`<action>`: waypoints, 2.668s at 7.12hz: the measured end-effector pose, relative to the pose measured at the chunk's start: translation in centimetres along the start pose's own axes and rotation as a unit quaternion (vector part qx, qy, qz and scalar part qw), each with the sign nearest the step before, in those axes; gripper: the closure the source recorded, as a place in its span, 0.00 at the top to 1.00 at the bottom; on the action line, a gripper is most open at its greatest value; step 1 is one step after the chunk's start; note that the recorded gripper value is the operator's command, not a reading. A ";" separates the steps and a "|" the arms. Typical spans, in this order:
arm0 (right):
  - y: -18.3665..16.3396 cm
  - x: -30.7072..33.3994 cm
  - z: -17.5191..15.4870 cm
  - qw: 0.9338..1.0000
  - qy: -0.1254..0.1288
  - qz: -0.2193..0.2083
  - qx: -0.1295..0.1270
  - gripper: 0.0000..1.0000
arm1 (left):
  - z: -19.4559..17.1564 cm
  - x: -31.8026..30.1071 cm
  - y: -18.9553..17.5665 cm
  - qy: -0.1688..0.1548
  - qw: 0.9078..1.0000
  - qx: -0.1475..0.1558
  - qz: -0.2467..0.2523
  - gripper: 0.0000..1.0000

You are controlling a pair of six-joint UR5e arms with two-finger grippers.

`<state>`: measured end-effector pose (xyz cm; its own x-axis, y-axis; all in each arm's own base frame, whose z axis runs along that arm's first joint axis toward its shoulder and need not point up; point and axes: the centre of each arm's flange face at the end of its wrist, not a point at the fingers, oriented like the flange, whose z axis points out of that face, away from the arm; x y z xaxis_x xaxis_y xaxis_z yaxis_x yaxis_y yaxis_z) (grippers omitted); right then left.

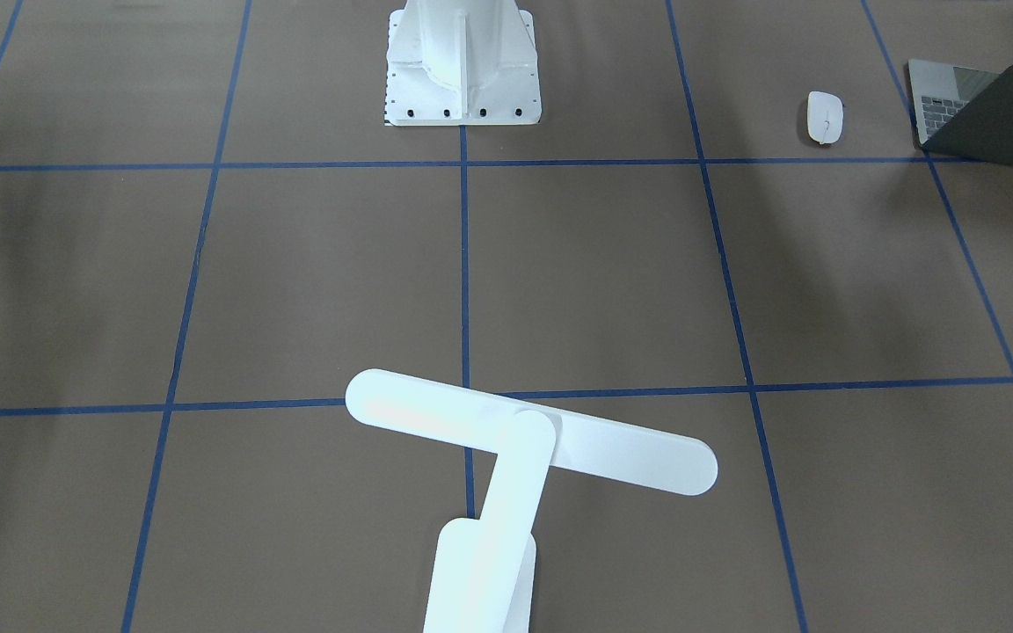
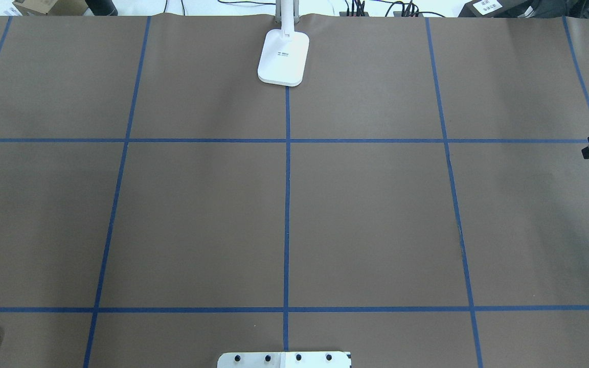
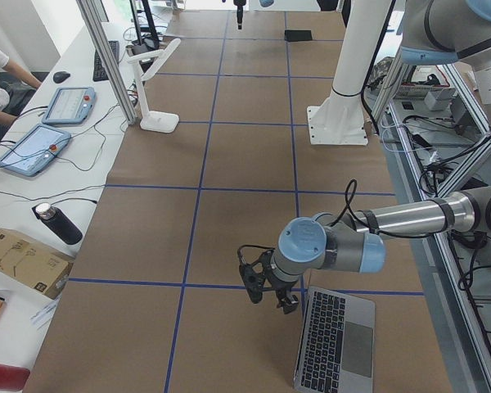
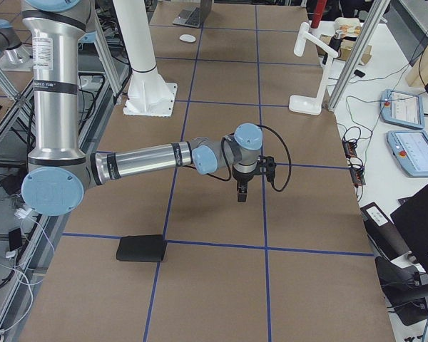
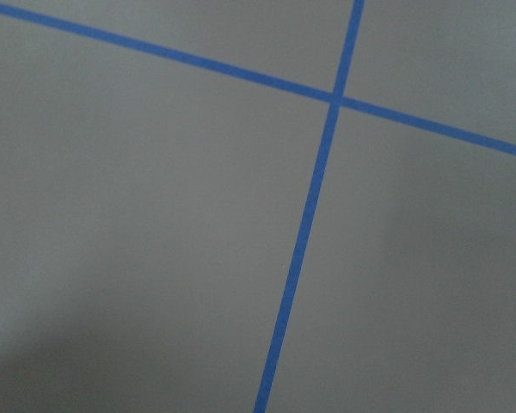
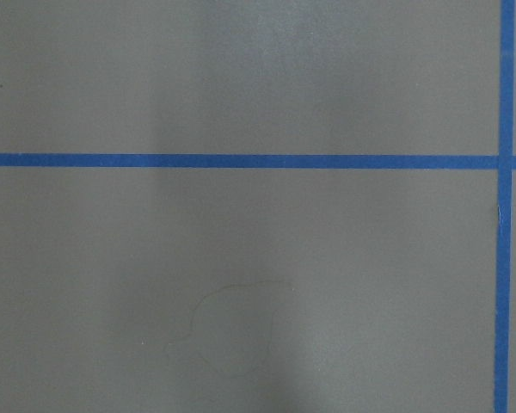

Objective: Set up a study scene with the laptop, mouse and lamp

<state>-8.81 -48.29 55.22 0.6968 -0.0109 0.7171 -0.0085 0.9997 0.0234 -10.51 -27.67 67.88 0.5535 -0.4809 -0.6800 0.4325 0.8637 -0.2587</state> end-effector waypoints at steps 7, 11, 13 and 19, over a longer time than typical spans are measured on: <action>0.0 -0.2 -0.1 1.000 0.010 -0.003 0.006 0.99 | -0.5 -5.2 3.0 -0.018 0.979 0.016 -0.200 0.99; 0.0 -0.5 0.2 1.000 0.013 -0.003 0.005 0.99 | 1.2 -6.3 2.3 -0.011 0.973 -0.003 -0.232 0.77; 0.0 -0.7 0.3 1.000 0.013 -0.002 0.004 0.99 | 2.1 -6.8 2.4 0.008 0.970 -0.024 -0.242 0.40; 0.1 -1.9 0.7 1.000 0.003 0.011 0.013 0.99 | 0.7 -4.6 2.5 0.036 0.968 -0.043 -0.245 0.00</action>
<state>-10.67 -48.14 54.37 0.7010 0.0116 0.7131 -0.0428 0.9987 0.0259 -11.49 -23.44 70.90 0.2448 -0.8267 -0.5066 0.5680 0.5457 -0.6161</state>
